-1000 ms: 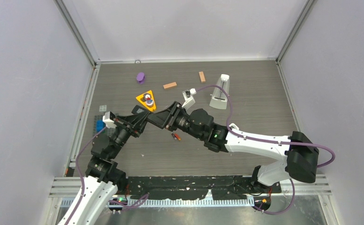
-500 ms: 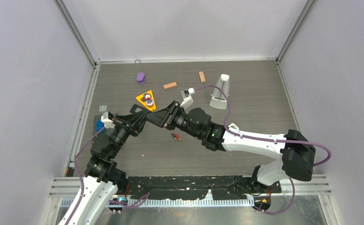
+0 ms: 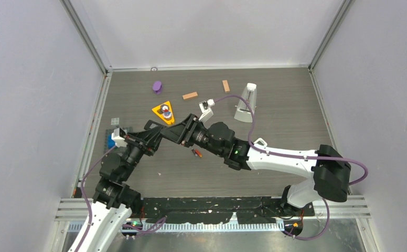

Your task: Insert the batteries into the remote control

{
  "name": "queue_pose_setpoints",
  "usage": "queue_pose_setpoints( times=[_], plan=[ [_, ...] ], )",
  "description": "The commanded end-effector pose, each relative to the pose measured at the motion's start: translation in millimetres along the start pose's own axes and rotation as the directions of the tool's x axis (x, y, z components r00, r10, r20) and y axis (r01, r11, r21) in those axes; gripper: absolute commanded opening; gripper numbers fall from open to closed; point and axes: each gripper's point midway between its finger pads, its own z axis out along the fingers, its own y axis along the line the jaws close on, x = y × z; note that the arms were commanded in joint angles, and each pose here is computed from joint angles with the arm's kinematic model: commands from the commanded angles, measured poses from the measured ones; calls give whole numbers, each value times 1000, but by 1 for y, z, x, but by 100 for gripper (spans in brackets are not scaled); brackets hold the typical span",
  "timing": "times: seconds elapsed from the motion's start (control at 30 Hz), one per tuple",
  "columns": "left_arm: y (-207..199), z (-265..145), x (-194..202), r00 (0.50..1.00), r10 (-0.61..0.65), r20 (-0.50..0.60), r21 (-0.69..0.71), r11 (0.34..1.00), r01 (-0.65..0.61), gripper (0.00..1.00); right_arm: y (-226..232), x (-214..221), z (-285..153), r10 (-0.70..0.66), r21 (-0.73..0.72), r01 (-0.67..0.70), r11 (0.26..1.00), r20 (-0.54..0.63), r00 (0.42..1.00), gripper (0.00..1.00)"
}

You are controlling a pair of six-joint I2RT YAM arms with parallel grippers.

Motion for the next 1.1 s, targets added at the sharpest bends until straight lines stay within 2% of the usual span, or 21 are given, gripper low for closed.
queue_pose_setpoints(
  times=[0.0, 0.13, 0.23, 0.33, 0.43, 0.57, 0.67, 0.77, 0.87, 0.97, 1.07],
  plan=[
    [3, -15, 13, 998, 32, -60, 17, 999, -31, 0, 12, -27, -14, -88, -15, 90, 996, 97, 991, 57],
    [16, -15, 8, 996, 83, -43, -24, 996, -84, 0, 24, -34, -30, -161, -18, 163, 986, 94, 983, 76],
    [31, -15, 7, 993, 103, -48, -83, 991, -107, 0, 28, -35, -37, -212, -14, 214, 977, 76, 974, 85],
    [39, -17, 7, 989, 133, -60, -101, 985, -139, 0, 22, -33, -48, -272, 3, 272, 962, 30, 962, 88],
    [44, -20, 9, 977, 200, -79, -112, 972, -208, 0, 20, -31, -62, -318, -42, 317, 948, -30, 948, 89],
    [44, -23, 23, 937, 304, -173, -91, 942, -323, 0, 18, -24, -79, -417, -101, 406, 908, -147, 897, 87],
    [41, -23, 38, 862, 428, -273, -37, 890, -454, 0, 19, -12, -88, -492, -163, 465, 870, -231, 839, 86],
    [37, -23, 54, 741, 555, -378, 38, 809, -586, 0, 21, 8, -96, -569, -276, 500, 821, -316, 759, 86],
    [29, -24, 66, 622, 654, -430, 134, 728, -673, 0, 5, 24, -101, -583, -299, 500, 813, -412, 701, 85],
    [17, -28, 77, 504, 736, -452, 246, 646, -722, 0, -8, 30, -100, -589, -287, 515, 808, -446, 674, 81],
    [10, -31, 87, 429, 772, -468, 327, 603, -728, 0, -7, 34, -99, -601, -322, 508, 799, -441, 666, 80]
  ],
)
